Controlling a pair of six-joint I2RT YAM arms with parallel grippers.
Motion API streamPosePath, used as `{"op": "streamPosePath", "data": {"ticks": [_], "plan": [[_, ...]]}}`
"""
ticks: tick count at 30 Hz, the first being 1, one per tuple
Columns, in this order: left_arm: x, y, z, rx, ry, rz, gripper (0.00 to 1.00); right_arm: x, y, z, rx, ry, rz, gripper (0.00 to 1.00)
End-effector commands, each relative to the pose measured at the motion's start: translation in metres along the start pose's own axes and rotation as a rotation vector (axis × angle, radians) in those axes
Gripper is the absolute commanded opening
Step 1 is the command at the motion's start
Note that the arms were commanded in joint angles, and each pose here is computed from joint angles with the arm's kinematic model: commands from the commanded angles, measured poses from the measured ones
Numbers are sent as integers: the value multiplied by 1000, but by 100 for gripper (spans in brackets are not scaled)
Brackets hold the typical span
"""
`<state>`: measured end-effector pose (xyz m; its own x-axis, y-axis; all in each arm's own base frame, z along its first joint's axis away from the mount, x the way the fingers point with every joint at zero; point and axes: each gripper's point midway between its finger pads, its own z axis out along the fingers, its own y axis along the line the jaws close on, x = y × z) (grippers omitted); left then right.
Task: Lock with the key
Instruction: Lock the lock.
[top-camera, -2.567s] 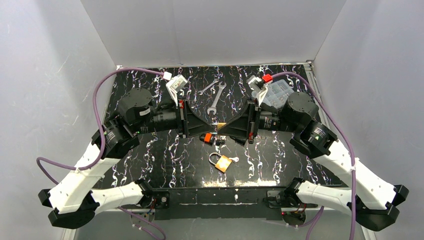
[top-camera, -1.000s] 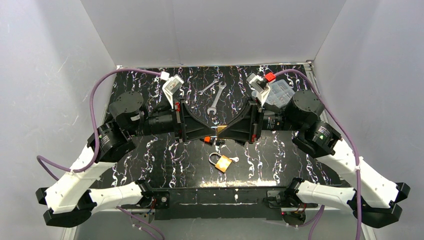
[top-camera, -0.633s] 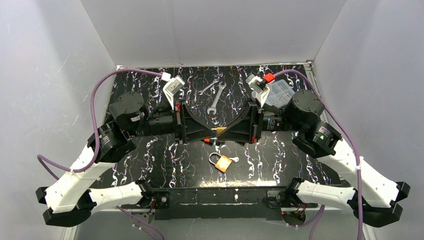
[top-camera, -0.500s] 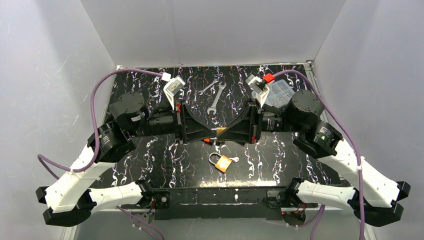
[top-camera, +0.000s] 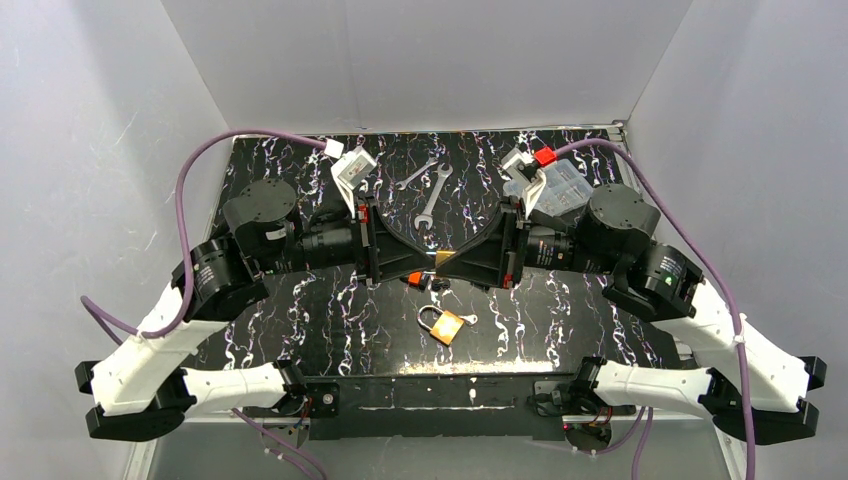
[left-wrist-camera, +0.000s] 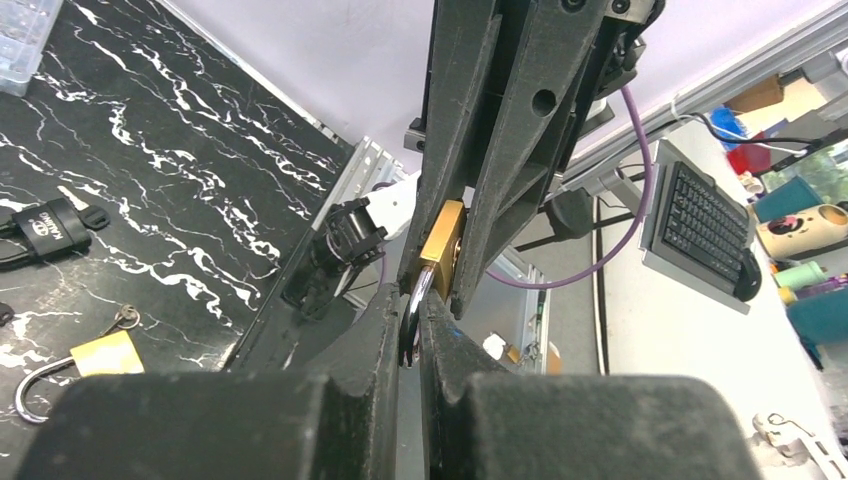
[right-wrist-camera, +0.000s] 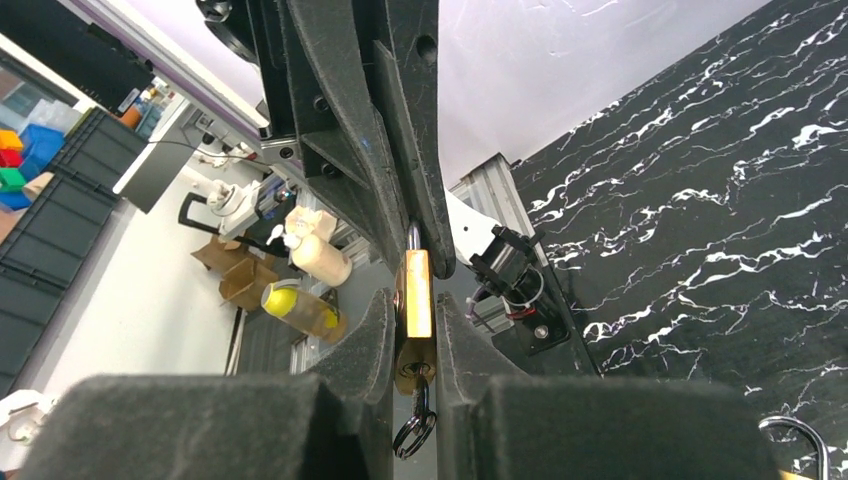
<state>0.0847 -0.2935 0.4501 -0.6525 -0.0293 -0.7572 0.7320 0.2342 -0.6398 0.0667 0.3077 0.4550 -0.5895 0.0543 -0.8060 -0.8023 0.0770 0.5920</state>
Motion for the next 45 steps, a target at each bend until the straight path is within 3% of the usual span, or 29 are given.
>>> {"op": "streamPosePath", "data": {"ticks": [1,20,45], "plan": [[7,2,45,-2,52,-17,0,16,-53,45,164,49,-26,1],[8,-35,65,66,106,59,0,29,-68,67,227,113,-27,1],[9,-77,99,184,109,40,0,55,-102,107,381,160,-13,1]]}}
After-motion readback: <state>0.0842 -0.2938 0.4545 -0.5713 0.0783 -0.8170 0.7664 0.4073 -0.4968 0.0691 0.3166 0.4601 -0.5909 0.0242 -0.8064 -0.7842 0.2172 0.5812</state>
